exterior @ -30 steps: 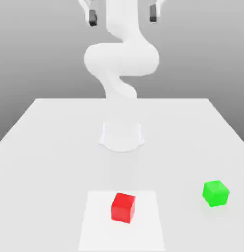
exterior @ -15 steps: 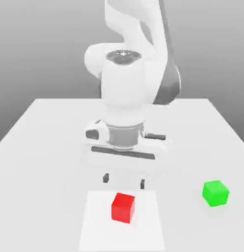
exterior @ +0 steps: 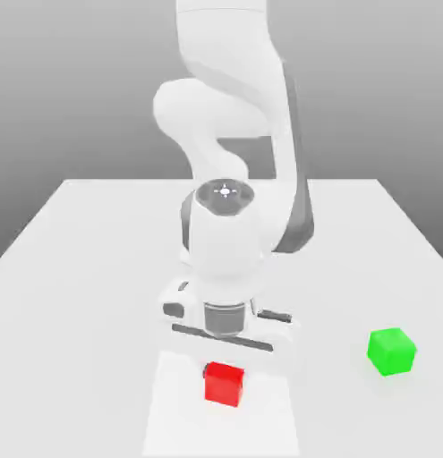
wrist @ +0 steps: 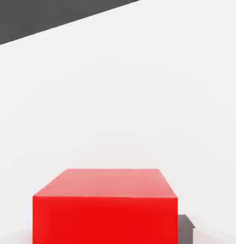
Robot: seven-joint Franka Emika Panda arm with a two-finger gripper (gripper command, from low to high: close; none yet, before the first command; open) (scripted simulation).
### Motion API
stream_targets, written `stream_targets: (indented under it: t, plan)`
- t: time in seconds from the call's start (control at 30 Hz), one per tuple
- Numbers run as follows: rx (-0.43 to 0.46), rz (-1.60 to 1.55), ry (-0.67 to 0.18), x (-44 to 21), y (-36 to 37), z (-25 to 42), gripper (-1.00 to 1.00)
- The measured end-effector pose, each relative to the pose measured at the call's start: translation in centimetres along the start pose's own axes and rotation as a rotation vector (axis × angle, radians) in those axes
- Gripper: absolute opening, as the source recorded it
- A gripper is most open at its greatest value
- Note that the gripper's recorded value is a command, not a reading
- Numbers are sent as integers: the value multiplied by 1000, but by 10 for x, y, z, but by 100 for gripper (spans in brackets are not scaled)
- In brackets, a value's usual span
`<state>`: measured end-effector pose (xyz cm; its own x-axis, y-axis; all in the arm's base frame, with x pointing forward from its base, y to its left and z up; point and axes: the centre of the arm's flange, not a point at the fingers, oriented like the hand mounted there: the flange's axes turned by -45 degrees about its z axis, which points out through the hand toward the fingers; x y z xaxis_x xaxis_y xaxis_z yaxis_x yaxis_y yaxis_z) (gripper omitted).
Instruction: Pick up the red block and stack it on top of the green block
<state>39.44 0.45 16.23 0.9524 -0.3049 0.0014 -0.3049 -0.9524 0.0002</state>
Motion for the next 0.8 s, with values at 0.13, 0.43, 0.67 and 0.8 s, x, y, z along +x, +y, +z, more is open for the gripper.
stream_targets:
  t: [0.13, 0.43, 0.67, 0.8]
  plan:
    - [0, -1, 0, -1, 0, -39, -100]
    - [4, -816, -2, -107, -191, -74, -100]
    - [0, -1065, -1, -153, -235, -38, -100]
    - [1, -1063, -1, -152, -233, -21, 100]
